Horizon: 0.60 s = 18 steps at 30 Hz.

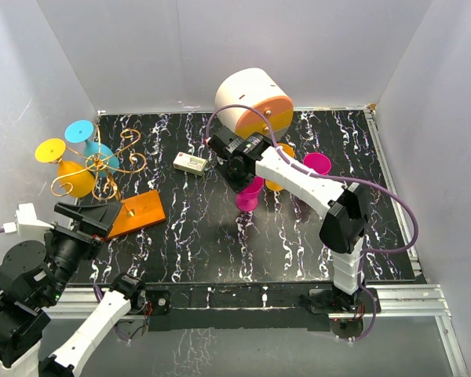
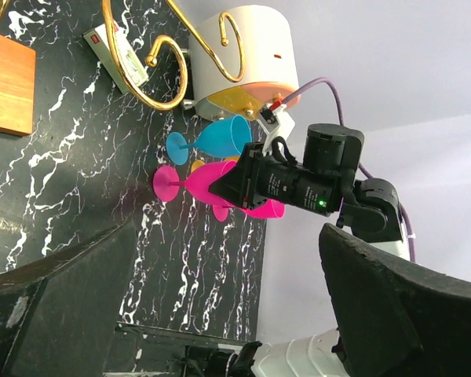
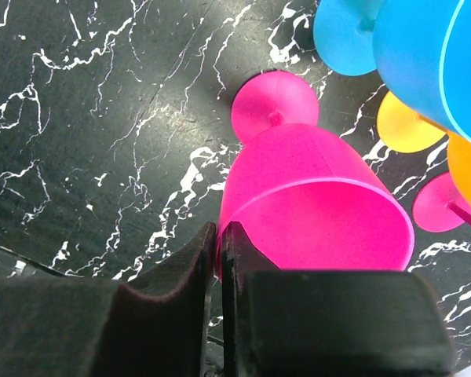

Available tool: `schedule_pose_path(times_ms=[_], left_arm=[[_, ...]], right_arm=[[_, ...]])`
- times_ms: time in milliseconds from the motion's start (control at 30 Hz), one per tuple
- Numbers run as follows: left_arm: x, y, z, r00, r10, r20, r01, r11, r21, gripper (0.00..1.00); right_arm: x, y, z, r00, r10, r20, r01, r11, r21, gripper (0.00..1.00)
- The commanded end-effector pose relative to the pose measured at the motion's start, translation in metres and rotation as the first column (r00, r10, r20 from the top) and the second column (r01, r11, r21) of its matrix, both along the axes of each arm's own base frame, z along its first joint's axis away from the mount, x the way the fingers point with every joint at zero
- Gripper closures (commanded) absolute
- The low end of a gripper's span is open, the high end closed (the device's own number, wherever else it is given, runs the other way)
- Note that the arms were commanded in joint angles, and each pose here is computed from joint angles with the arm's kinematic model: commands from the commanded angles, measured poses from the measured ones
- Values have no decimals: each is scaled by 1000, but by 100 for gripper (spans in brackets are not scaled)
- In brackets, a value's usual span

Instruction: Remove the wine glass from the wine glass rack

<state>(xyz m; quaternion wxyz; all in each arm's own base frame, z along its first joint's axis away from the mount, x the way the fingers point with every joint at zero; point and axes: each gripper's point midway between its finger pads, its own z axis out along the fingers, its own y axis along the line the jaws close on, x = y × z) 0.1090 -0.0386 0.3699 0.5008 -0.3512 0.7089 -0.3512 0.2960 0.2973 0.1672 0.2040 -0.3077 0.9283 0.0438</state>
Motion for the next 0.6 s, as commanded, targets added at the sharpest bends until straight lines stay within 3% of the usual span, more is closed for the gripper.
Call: schedule_pose_path(times_ms=[0, 267, 567], left_arm=[[1, 3, 7, 1000, 7, 10, -7, 1000, 17, 1], [5, 1, 13, 1000, 4, 14, -4, 999, 35, 1], [26, -12, 41, 997, -49, 51, 44, 994, 105, 1]], right_arm=[[13, 8, 19, 997, 2, 75, -4, 1000, 27, 88], [12, 19, 60, 993, 16, 120, -32, 991, 133, 57], [-8, 4, 157, 925, -18, 379, -144, 908, 393, 21]])
